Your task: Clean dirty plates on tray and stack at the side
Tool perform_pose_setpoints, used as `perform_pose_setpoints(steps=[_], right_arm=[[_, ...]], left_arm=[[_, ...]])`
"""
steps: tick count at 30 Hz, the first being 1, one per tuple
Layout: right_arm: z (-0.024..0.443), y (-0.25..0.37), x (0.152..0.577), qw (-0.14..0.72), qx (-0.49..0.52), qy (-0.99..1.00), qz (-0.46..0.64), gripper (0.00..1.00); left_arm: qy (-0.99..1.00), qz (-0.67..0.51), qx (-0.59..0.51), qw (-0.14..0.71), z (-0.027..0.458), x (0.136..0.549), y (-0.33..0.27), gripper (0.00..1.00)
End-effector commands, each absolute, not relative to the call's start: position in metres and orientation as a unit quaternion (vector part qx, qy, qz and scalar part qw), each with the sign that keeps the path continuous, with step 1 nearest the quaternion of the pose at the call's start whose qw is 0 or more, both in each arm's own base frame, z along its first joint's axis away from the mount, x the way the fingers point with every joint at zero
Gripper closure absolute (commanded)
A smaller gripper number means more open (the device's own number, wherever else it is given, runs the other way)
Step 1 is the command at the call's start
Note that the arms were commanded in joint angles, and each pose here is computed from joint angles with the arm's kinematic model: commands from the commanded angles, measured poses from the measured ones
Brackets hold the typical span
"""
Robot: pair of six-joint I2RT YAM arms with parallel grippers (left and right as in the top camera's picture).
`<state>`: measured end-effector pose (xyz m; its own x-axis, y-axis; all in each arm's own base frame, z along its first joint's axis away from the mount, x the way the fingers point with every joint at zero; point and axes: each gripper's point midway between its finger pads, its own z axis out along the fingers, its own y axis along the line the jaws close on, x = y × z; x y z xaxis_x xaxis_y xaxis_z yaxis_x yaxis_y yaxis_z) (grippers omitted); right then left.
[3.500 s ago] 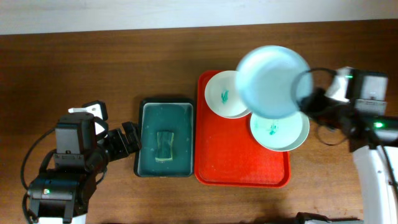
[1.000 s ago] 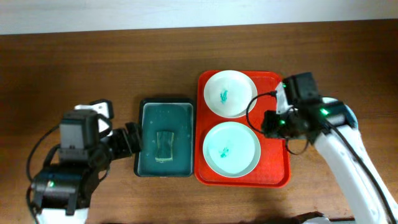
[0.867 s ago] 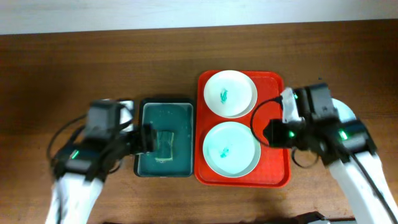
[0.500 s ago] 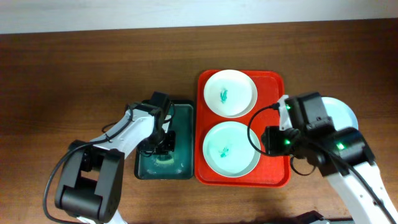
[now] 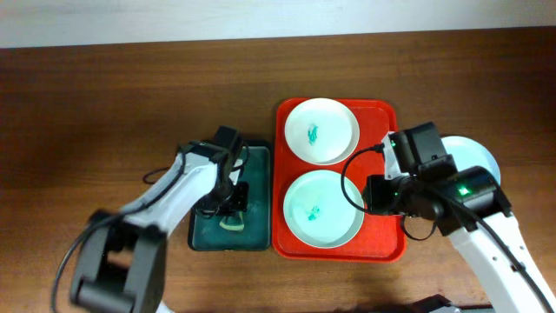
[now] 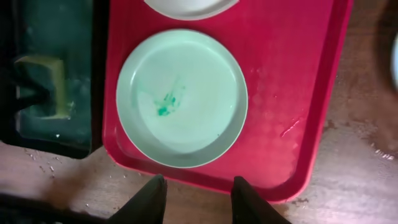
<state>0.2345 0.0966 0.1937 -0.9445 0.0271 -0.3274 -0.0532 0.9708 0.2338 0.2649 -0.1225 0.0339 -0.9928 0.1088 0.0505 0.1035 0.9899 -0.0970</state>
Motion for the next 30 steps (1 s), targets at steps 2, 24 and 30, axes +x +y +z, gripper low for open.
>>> perform_pose_setpoints(steps=[2, 24, 30], right_arm=[[0.224, 0.094, 0.221, 0.231, -0.026, 0.963, 0.137, 0.59], [0.236, 0.087, 0.2, 0.249, -0.027, 0.958, 0.143, 0.48], [0.236, 0.087, 0.2, 0.249, -0.027, 0.958, 0.143, 0.48]], left_arm=[[-0.986, 0.041, -0.046, -0.154, 0.133, 0.286, -0.108, 1.0], [-0.998, 0.044, -0.039, 0.031, -0.004, 0.243, -0.124, 0.6], [-0.998, 0.04, -0.028, 0.031, -0.001, 0.251, -0.126, 1.0]])
